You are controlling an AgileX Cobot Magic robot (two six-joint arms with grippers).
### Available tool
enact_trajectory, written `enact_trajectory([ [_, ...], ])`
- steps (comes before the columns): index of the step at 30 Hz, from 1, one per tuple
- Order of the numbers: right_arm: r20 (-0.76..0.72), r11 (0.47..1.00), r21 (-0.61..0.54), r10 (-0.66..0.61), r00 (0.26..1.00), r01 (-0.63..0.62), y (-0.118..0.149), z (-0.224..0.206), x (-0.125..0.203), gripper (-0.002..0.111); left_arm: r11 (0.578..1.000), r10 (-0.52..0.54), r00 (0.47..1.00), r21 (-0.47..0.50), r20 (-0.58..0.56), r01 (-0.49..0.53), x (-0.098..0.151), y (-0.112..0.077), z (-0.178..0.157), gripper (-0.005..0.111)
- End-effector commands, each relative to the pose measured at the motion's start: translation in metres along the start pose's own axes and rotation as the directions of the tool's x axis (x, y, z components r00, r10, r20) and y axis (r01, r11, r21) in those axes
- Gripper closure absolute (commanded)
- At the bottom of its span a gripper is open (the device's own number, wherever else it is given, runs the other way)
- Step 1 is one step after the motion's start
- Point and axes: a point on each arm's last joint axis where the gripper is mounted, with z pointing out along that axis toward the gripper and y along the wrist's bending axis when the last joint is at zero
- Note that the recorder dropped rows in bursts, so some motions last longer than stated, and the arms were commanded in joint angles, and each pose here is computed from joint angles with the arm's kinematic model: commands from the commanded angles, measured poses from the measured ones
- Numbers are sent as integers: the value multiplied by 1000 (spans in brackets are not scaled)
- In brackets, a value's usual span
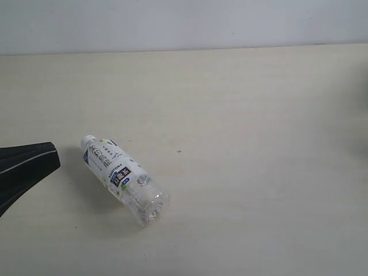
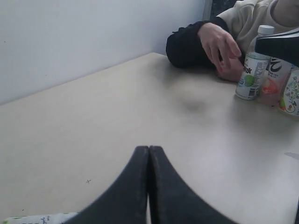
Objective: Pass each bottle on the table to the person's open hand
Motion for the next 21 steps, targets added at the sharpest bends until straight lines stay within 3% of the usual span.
enact_trajectory([
  [1,8,1000,0,-7,1000,7,0,-1,1,108,1000,-1,1000,7,17,1,-1,-1,-1,107],
  [7,8,1000,0,-5,1000,5,0,-1,1,108,1000,18,1000,7,16,-18,-1,-1,-1,107],
  [12,8,1000,0,-5,1000,5,0,-1,1,108,986,168,986,10,-19,-168,2,-1,-1,107],
  [21,8,1000,0,-5,1000,5,0,-1,1,108,984,176,984,12,16,-176,-1,-1,-2,107],
])
